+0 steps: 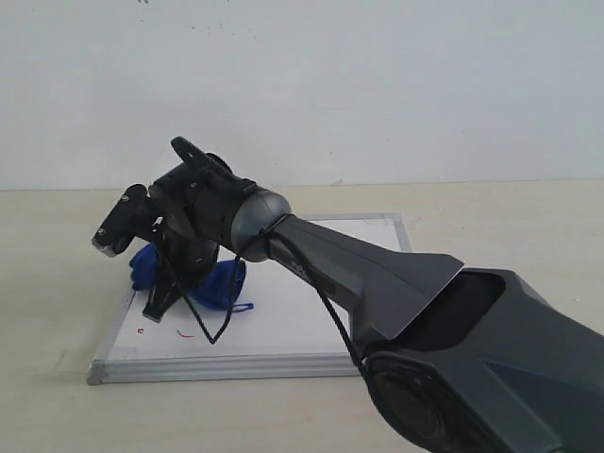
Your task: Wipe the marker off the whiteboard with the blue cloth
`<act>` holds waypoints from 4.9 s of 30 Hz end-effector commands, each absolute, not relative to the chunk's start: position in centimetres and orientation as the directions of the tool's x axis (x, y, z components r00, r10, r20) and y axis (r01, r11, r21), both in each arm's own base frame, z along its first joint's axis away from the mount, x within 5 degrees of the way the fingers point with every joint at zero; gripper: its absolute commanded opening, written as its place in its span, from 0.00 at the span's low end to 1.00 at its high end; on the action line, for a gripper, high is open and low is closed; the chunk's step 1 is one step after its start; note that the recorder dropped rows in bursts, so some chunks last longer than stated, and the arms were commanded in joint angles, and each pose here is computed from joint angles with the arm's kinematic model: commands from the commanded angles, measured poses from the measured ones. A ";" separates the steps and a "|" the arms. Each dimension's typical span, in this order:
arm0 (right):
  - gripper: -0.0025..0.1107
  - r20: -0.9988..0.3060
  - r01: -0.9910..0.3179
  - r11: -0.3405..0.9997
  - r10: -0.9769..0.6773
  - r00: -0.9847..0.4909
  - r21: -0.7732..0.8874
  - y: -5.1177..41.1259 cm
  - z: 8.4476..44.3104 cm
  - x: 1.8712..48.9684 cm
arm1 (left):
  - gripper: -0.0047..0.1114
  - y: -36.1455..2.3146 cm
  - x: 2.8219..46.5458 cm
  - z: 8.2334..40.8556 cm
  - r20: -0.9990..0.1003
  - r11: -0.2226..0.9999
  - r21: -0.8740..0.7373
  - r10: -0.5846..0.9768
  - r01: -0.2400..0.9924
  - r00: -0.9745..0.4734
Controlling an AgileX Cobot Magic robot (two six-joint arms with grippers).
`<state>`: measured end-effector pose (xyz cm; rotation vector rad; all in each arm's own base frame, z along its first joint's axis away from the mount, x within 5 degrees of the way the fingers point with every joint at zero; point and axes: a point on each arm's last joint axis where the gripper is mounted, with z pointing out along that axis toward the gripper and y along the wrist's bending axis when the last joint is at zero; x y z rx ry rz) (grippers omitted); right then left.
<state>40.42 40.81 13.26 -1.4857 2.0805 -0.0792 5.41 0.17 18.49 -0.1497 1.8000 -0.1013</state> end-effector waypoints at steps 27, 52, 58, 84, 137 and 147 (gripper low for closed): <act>0.02 -0.497 -0.885 0.415 -0.825 -0.269 -0.210 42.4 11.6 39.1 | 0.07 0.2 5.4 18.5 -0.962 0.986 -0.159 -0.165 -0.045 -0.219; 0.02 -0.310 -0.911 0.411 -0.862 -0.401 0.037 41.8 12.1 36.0 | 0.07 0.2 5.4 18.5 -0.962 0.986 -0.159 -0.165 -0.045 -0.219; 0.02 -0.332 -0.933 0.350 -0.874 -0.356 0.081 42.8 12.1 34.8 | 0.07 0.2 5.4 18.5 -0.962 0.986 -0.159 -0.165 -0.045 -0.219; 0.02 -0.356 -0.903 0.369 -0.831 -0.427 0.221 43.3 11.9 34.4 | 0.07 0.2 5.4 18.5 -0.962 0.986 -0.159 -0.165 -0.045 -0.219; 0.02 -0.271 -0.932 0.325 -0.894 -0.357 0.159 39.3 13.3 35.2 | 0.07 0.2 5.4 18.5 -0.962 0.986 -0.159 -0.165 -0.045 -0.219; 0.02 -0.302 -0.936 0.273 -0.893 -0.332 0.222 40.2 13.2 34.2 | 0.07 0.2 5.4 18.5 -0.962 0.986 -0.159 -0.165 -0.045 -0.219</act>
